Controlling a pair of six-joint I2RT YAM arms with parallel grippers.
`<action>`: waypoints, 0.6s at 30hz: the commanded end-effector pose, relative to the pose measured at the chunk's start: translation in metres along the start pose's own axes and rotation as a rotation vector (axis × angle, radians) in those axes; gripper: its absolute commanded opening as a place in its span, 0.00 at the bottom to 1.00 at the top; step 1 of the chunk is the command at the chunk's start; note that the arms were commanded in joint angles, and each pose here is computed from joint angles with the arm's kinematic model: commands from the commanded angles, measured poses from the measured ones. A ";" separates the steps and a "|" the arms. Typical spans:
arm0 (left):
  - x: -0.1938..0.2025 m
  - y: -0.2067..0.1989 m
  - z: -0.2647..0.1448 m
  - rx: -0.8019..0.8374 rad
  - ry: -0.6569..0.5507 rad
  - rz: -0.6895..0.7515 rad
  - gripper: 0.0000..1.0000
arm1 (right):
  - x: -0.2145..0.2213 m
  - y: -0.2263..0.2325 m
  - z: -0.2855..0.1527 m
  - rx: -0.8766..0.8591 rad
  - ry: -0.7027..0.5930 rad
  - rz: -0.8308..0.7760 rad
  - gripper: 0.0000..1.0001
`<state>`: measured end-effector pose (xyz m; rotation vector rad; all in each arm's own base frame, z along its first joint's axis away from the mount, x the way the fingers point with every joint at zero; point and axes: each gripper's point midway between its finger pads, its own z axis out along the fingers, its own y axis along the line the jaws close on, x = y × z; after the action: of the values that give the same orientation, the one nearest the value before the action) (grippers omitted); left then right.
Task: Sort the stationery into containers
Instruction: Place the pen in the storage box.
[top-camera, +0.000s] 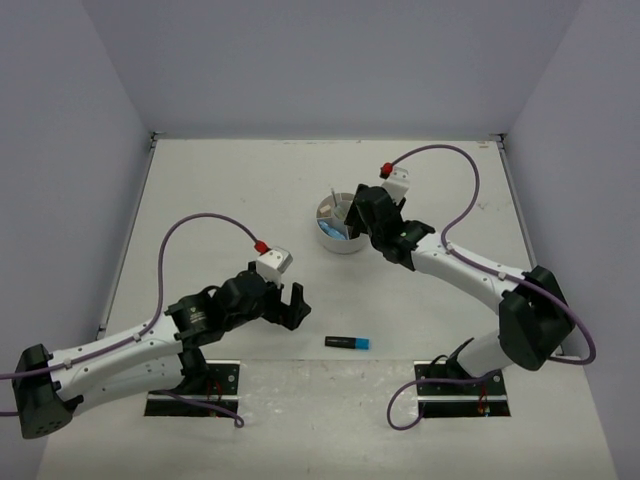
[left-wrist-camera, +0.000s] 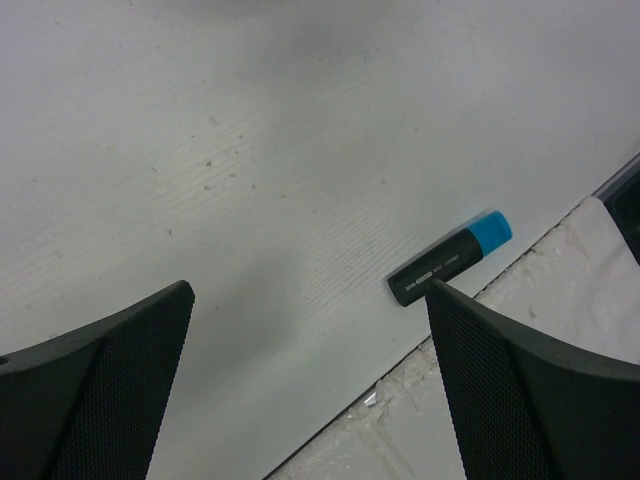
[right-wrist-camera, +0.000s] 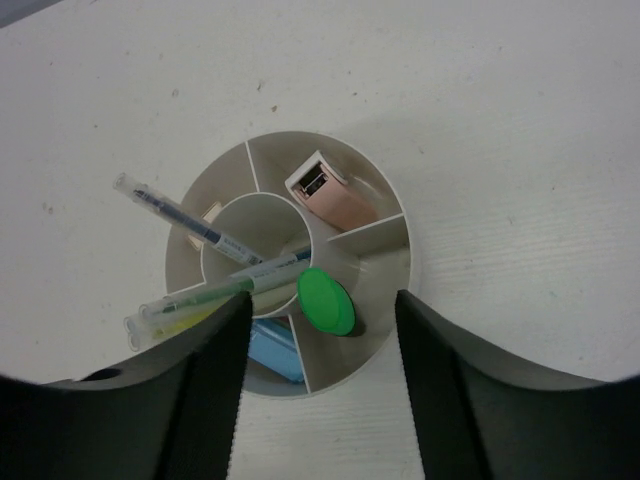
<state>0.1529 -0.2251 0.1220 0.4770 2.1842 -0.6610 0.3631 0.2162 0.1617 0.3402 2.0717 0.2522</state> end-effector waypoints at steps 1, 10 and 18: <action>-0.001 -0.018 0.008 0.082 0.013 0.018 1.00 | -0.014 0.007 -0.005 -0.025 -0.035 0.037 0.74; 0.037 -0.070 0.033 0.131 0.191 0.297 1.00 | -0.051 -0.037 -0.076 -0.032 -0.130 0.031 0.87; 0.068 -0.091 0.055 0.130 0.366 0.645 1.00 | -0.054 -0.052 -0.144 -0.218 -0.098 -0.041 0.89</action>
<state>0.0828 -0.3214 0.0700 1.2291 2.2052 -0.5327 0.2771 0.1455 0.2838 0.3104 1.8250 0.4507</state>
